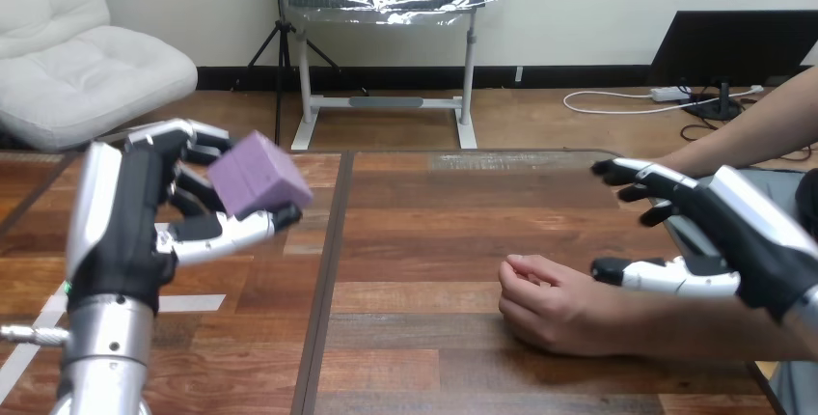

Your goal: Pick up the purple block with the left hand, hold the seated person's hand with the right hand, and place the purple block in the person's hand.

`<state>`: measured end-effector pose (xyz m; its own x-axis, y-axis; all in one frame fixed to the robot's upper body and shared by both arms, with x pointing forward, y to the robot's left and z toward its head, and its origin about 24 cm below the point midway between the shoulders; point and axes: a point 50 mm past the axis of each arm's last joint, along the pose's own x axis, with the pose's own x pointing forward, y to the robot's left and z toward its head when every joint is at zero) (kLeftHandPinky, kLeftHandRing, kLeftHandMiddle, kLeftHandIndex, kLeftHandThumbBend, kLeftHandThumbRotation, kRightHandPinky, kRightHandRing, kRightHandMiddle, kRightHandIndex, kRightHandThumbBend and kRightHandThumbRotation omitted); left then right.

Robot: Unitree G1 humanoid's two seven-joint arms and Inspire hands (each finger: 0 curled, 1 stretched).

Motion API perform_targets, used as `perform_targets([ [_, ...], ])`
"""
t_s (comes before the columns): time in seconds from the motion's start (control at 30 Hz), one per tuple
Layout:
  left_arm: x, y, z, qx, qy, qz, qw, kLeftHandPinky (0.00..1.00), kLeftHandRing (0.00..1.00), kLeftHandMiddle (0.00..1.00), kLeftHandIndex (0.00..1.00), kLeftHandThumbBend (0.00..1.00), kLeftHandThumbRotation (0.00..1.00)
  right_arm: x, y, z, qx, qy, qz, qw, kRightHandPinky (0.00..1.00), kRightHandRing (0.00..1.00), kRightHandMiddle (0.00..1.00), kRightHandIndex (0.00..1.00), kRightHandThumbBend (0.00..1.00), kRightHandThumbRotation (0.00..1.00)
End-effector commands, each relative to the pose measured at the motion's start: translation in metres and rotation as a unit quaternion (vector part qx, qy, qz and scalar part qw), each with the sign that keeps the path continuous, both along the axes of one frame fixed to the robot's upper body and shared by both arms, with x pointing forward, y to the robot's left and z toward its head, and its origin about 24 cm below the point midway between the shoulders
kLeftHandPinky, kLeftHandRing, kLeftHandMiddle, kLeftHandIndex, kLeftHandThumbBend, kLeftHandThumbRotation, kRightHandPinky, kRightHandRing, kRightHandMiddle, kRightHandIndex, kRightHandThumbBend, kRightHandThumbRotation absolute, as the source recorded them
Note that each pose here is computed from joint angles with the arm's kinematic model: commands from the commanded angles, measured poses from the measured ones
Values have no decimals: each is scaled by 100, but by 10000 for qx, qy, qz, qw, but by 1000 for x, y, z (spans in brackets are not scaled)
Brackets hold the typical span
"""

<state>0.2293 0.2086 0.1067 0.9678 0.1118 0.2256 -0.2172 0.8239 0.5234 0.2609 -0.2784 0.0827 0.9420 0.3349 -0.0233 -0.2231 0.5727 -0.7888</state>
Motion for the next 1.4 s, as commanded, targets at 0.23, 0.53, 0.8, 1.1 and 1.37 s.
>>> perform_targets([
  [0.23,3,-4,19,-46,-478,-191,9987,28,34,38,43,58,0,16,-8,22,-521,-235,78,9983,68,84,88,88,90,54],
  [0.53,3,-4,19,-114,-488,-254,9984,28,33,38,43,58,0,18,-15,19,-900,27,21,9959,68,84,88,89,91,48],
  [0.8,3,-3,19,-147,-491,-255,9984,27,33,38,42,58,0,17,-20,18,-1104,191,44,9937,69,85,88,88,93,43],
  [1.1,3,-2,19,-171,-511,-264,9982,27,33,38,42,58,0,16,-24,17,-1258,458,58,9910,72,86,88,88,95,36],
  [1.37,2,-2,19,-175,-505,-262,9982,27,33,38,42,57,0,13,-26,16,-1476,808,63,9857,73,87,89,89,95,33],
])
